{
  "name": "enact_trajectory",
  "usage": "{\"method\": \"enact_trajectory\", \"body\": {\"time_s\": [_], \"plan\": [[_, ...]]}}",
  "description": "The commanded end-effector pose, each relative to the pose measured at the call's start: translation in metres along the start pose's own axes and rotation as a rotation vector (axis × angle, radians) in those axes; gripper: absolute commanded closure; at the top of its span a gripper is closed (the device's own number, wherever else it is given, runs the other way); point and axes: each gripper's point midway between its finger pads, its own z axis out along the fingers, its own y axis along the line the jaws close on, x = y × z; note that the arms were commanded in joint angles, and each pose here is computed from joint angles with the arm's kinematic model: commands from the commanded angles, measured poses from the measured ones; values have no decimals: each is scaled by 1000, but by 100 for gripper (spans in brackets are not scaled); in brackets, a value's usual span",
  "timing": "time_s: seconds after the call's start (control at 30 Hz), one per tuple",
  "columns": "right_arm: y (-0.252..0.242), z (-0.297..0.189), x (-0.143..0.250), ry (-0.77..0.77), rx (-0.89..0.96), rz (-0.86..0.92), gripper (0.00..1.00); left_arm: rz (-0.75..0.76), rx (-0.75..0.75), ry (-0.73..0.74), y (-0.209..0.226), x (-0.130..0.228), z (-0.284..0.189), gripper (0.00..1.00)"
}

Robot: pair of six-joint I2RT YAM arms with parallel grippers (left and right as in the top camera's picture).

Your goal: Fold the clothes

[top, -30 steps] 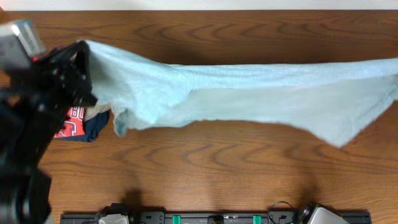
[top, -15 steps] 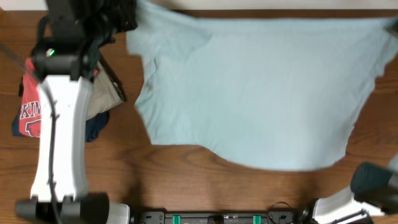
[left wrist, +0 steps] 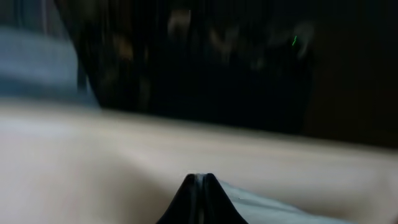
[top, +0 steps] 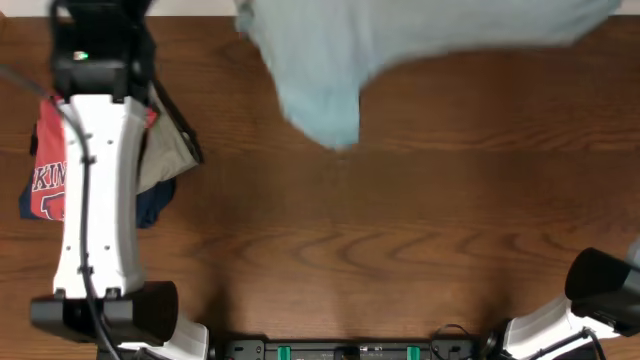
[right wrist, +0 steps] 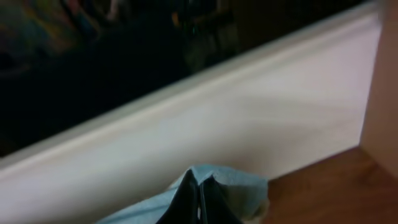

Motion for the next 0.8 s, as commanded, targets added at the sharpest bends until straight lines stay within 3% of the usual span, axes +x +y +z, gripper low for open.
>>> {"method": "enact_trajectory", "body": {"time_s": [0.0, 0.13, 0.37, 0.5, 0.6, 0.77], "plan": [[-23, -36, -35, -89, 122, 1, 99, 42, -35, -115, -1, -61, -32, 94], [-54, -38, -2, 37, 264, -31, 99, -15, -31, 106, 1, -14, -38, 94], [-103, -48, 100, 406, 454, -38, 99, -201, -189, 736, 22, 147, -82, 94], [-115, -61, 160, 628, 493, -14, 99, -259, -245, 1023, 20, 212, -116, 94], [-120, -75, 201, 778, 519, 7, 99, -267, -244, 1164, 7, 247, -127, 94], [-134, -90, 242, 920, 576, 16, 99, -219, -171, 1276, -26, 294, -122, 94]]}}
